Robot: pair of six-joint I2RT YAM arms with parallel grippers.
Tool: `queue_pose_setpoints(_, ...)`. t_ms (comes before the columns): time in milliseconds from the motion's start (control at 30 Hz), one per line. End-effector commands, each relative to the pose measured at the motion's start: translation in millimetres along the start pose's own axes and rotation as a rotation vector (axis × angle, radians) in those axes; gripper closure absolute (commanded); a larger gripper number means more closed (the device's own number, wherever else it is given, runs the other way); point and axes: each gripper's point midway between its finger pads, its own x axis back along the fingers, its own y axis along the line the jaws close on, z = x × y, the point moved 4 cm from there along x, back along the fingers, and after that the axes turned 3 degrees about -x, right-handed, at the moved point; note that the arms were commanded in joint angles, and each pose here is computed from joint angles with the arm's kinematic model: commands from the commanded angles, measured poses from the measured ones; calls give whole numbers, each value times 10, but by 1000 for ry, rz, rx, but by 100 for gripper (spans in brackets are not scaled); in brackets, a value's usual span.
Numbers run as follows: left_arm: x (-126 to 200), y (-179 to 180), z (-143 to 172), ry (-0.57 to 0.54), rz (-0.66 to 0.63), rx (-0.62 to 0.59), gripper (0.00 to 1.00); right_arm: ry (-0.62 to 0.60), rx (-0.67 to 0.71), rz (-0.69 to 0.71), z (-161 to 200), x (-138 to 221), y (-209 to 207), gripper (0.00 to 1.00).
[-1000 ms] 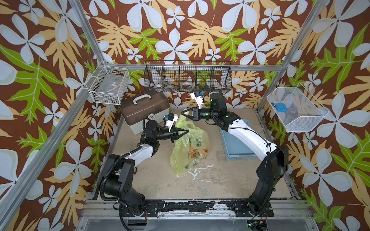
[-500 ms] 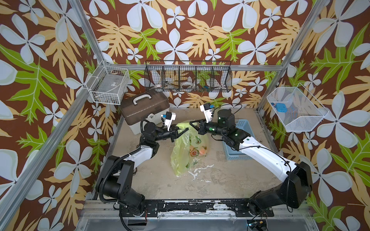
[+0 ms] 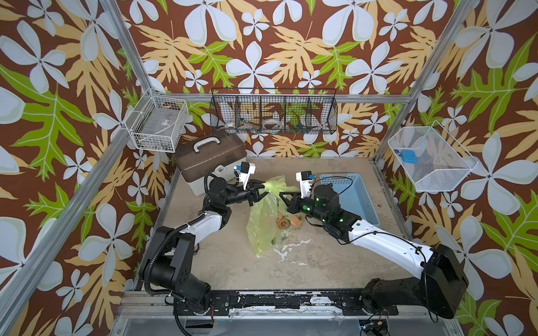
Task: Place the oranges into plastic bags & tie knots
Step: Tie the plastic bag at the center of the board.
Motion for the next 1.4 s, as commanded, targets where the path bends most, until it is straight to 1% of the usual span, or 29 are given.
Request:
queue_pose_setpoints(0, 30, -68, -80, -34, 5, -55, 60, -33, -27, 43, -44, -22, -58, 100)
queue_pose_setpoints(33, 32, -67, -56, -22, 4, -50, 53, -38, -25, 46, -63, -24, -62, 100)
queue_pose_setpoints(100, 38, -40, 18, 13, -13, -33, 49, -42, -16, 49, -87, -34, -49, 100)
queue_pose_setpoints(200, 90, -2, 108, 34, -78, -22, 48, -43, -10, 54, -94, -41, -54, 100)
queue_pose_setpoints(300, 168, 67, 265, 89, -177, -10, 46, -38, -4, 60, -80, -43, -68, 100)
queue_pose_setpoints(400, 253, 36, 383, 136, -226, -15, 45, -34, 3, 61, -65, -41, -78, 100)
queue_pose_setpoints(467, 286, -39, 397, 154, -215, -34, 45, -28, 4, 61, -51, -45, -85, 100)
queue_pose_setpoints(600, 302, -251, 355, 171, -123, -47, 43, -20, 8, 51, -39, -47, -73, 100)
queue_pose_setpoints(733, 282, -239, 314, 163, -125, -55, 43, -7, 9, 36, -21, -52, -52, 100)
queue_pose_setpoints(800, 260, -219, 246, 134, -125, -60, 43, 3, 7, 23, -9, -55, -38, 100)
queue_pose_setpoints(933, 200, -323, -52, 6, -83, -99, 41, 19, 7, 10, 27, -66, -27, 100)
queue_pose_setpoints(1000, 158, -363, -174, -24, -59, -109, 41, 26, 6, 7, 43, -72, -28, 100)
queue_pose_setpoints(1067, 102, -357, -242, -31, -53, -114, 40, 33, 5, 6, 56, -79, -32, 100)
queue_pose_setpoints(1167, -3, -280, -215, 7, -68, -101, 40, 46, 5, -1, 88, -93, -29, 100)
queue_pose_setpoints(1267, -63, -163, -69, 71, -121, -92, 40, 47, 4, -5, 88, -87, -20, 100)
queue_pose_setpoints(1367, -52, -95, 98, 129, -146, -74, 43, 49, 8, -5, 94, -84, -8, 100)
